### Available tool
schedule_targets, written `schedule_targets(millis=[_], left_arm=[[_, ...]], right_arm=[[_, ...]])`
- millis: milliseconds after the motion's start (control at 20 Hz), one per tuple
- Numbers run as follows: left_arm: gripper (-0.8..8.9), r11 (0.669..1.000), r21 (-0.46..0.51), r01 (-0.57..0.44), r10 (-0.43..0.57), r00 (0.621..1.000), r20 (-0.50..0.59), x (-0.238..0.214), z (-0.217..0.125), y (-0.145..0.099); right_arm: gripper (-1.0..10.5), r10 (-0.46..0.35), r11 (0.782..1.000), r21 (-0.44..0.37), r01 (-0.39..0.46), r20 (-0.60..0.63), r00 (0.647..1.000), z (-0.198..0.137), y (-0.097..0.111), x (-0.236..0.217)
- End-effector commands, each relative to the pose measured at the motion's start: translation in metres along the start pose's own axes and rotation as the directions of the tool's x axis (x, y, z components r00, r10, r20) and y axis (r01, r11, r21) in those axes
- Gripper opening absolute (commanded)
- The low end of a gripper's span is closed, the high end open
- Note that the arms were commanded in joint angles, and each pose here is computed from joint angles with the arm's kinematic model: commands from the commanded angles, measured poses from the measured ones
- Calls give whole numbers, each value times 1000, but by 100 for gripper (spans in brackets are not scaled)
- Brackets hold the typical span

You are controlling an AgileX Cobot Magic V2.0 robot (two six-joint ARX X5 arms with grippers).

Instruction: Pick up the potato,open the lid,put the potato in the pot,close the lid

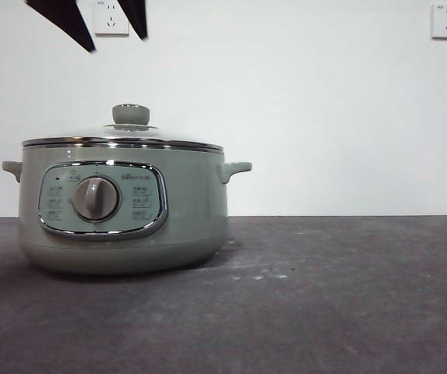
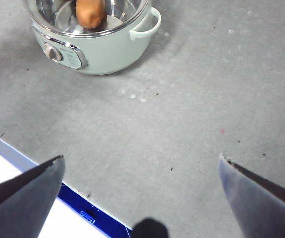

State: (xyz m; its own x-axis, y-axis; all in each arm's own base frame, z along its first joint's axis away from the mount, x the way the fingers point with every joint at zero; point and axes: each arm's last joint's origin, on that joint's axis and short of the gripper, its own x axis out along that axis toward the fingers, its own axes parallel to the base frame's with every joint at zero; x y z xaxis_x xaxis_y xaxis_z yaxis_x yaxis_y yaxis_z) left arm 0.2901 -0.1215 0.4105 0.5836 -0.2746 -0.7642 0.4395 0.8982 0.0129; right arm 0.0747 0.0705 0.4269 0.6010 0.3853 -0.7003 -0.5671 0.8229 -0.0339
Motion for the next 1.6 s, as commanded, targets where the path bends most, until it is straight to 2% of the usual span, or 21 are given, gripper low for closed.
schedule_targets(millis=[50,250,400,500,650,850,900,950,1000,1050,1100,1350,1600], left_arm=[[471,1000,-7,6,-6,1000,-14,-22,-9,-3],[471,1000,-5,0,0,998,-65,-59,-30,-4],[470,1000,-7,-2,2,1000,27,-94,-42,-6],[470,999,-17,31,-30,995,95,-120,-52,-9],[470,989,2,147,-144,968,206,-161,-73,-18],[465,981,31,191,-191,933,306,-198,-98,-24],[431,981,36,192,-194,926,323,-204,-102,-24],[281,981,40,191,-193,921,338,-209,-106,-24],[10,981,45,190,-193,916,352,-214,-110,-24],[-8,981,53,186,-192,911,364,-218,-114,-24],[-8,981,56,185,-192,908,373,-221,-116,-24],[-3,980,58,189,-196,899,391,-227,-121,-24],[-3,980,48,191,-196,921,338,-209,-105,-24]], right_arm=[[627,-6,1000,10,6,-28,1000,-3,0,2],[627,-6,1000,23,7,-28,1000,-3,0,2],[627,-4,999,36,5,-29,1000,-3,0,2],[627,-2,999,40,3,-29,1000,-3,0,2],[627,-1,999,49,2,-29,1000,-3,0,2],[626,6,998,62,-4,-30,1000,-3,0,2],[624,6,998,62,-4,-31,1000,-3,0,2],[553,6,998,61,-4,-31,1000,-3,0,2],[192,7,998,61,-5,-31,999,-3,0,2],[28,7,998,57,-5,-31,999,-3,0,2],[-12,7,998,57,-5,-31,999,-3,0,2],[1,3,998,67,-1,-31,1000,-3,0,2],[1,-55,996,65,57,-25,998,-3,-1,2]])
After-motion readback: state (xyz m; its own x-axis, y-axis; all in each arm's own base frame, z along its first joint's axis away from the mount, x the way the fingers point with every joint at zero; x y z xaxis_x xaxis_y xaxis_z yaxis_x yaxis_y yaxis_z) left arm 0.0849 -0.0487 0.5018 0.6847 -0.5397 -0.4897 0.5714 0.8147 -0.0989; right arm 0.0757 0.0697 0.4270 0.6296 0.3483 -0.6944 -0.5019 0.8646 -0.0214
